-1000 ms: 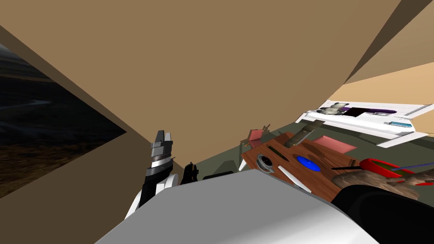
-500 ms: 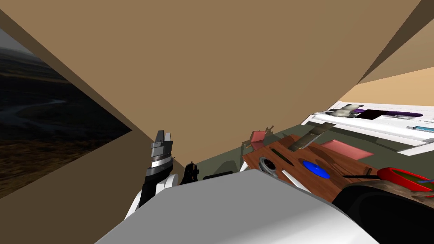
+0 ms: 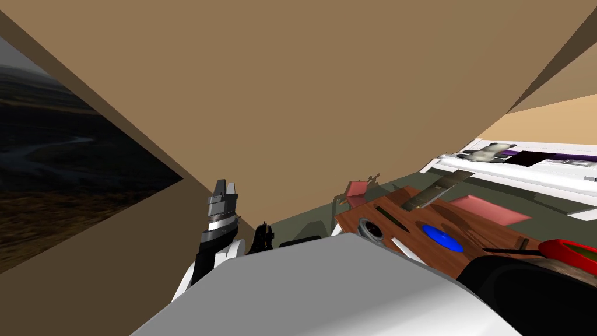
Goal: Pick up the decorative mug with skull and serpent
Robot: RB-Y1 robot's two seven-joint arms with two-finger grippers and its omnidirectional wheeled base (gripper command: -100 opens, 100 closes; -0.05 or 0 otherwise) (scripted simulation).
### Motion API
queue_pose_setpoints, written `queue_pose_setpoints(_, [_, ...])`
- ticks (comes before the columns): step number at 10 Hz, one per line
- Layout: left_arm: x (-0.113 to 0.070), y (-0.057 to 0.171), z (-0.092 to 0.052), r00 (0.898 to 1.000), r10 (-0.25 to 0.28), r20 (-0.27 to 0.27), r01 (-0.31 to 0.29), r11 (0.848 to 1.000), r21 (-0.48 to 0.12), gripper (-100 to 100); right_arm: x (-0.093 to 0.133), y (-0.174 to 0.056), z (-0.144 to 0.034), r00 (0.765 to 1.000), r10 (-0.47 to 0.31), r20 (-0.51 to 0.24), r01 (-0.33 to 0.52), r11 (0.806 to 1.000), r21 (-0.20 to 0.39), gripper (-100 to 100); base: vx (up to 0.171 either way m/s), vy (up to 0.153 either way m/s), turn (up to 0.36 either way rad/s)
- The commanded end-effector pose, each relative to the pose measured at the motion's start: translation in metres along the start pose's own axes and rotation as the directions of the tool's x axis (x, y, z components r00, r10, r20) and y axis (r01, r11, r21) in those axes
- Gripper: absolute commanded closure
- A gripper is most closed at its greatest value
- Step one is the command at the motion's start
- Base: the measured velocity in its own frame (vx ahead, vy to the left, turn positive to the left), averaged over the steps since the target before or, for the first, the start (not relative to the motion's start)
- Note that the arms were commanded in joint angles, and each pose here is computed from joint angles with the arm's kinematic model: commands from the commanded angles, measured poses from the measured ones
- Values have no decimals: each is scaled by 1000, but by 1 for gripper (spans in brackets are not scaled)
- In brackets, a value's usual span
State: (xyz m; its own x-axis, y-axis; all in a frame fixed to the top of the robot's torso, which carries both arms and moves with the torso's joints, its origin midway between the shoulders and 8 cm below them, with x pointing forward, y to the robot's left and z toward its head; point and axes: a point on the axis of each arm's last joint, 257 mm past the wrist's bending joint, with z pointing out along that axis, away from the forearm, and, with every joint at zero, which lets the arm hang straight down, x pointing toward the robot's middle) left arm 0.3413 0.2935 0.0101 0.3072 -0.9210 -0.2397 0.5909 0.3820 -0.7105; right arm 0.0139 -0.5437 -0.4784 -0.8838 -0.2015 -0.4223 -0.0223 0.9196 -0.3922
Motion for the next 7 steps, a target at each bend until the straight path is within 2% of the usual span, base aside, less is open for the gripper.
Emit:
queue_pose_setpoints(1, [0,0,0,1000,0,0,0,1000,0,0,0,0,0,1000,0,0,0,1000,0,-100,-3,2,-12])
queue_pose_setpoints(5, [0,0,0,1000,0,0,0,1000,0,0,0,0,0,1000,0,0,0,1000,0,-100,5,-3,15])
queue_pose_setpoints(6, [0,0,0,1000,0,0,0,1000,0,0,21,10,-3,998,-50,-42,49,999,-16,-100,71,-44,234])
queue_pose_setpoints(7, [0,0,0,1000,0,0,0,1000,0,0,27,12,-5,996,-72,-53,71,997,-22,-100,152,-36,196])
